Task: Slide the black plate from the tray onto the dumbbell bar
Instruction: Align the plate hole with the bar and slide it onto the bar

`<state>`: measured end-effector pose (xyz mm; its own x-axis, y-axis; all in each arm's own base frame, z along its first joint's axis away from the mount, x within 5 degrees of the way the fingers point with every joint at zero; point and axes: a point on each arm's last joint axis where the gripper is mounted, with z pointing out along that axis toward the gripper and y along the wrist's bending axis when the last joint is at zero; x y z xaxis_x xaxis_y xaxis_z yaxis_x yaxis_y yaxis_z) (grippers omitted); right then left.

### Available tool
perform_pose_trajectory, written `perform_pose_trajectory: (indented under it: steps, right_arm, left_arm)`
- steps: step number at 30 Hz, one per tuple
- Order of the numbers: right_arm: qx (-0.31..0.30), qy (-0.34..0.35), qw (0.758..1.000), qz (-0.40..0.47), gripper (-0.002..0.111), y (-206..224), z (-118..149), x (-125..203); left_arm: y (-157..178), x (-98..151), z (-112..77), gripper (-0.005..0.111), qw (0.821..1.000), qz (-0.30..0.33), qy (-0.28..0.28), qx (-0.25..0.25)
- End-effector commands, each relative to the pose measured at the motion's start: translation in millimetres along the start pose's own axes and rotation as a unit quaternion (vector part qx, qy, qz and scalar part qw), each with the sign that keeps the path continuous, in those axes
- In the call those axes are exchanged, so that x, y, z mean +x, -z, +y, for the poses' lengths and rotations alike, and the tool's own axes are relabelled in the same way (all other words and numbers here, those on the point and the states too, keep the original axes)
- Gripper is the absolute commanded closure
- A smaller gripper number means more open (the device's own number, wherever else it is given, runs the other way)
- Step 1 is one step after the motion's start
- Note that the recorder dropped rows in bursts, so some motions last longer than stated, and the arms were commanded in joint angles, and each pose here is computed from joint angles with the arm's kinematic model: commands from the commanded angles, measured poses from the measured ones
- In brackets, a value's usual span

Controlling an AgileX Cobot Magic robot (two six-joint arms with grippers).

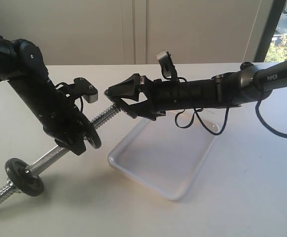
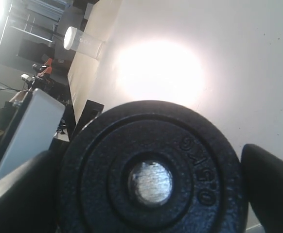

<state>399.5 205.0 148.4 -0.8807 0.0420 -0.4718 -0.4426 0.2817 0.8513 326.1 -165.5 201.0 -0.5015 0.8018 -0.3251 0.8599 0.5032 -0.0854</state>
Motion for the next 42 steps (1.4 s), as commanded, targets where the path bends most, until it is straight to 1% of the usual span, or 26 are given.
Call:
perform_pose_trajectory:
  steps: [1, 7, 12, 16, 27, 31, 42]
  right_arm:
    - [-0.036, 0.011, 0.999, 0.011, 0.108, -12, 21, 4]
    - [-0.034, 0.013, 0.999, 0.018, 0.108, -19, 24, 8]
    - [-0.03, -0.014, 0.999, 0.016, 0.108, -18, 23, 8]
    - [-0.014, -0.036, 0.999, 0.011, 0.108, -18, 20, 6]
    - [-0.007, -0.053, 0.999, 0.009, 0.108, -19, 19, 6]
    - [-0.009, -0.056, 0.998, 0.008, 0.108, -20, 21, 5]
    - [-0.045, -0.037, 0.998, 0.01, 0.108, -21, 34, -6]
  left_arm:
    - [18, -12, -4.9, 0.107, 0.999, -0.051, 0.016, -0.004]
    - [18, -13, -4.2, 0.107, 0.998, -0.057, 0.018, -0.008]
    - [18, -13, -4.3, 0.107, 0.998, -0.061, 0.02, -0.007]
    - [19, -15, -4.0, 0.107, 0.997, -0.067, 0.025, -0.009]
    - [19, -19, -1.9, 0.107, 0.995, -0.09, 0.036, -0.019]
    - [19, -19, -1.9, 0.107, 0.995, -0.092, 0.038, -0.018]
    - [19, -18, -2.6, 0.107, 0.995, -0.089, 0.036, -0.015]
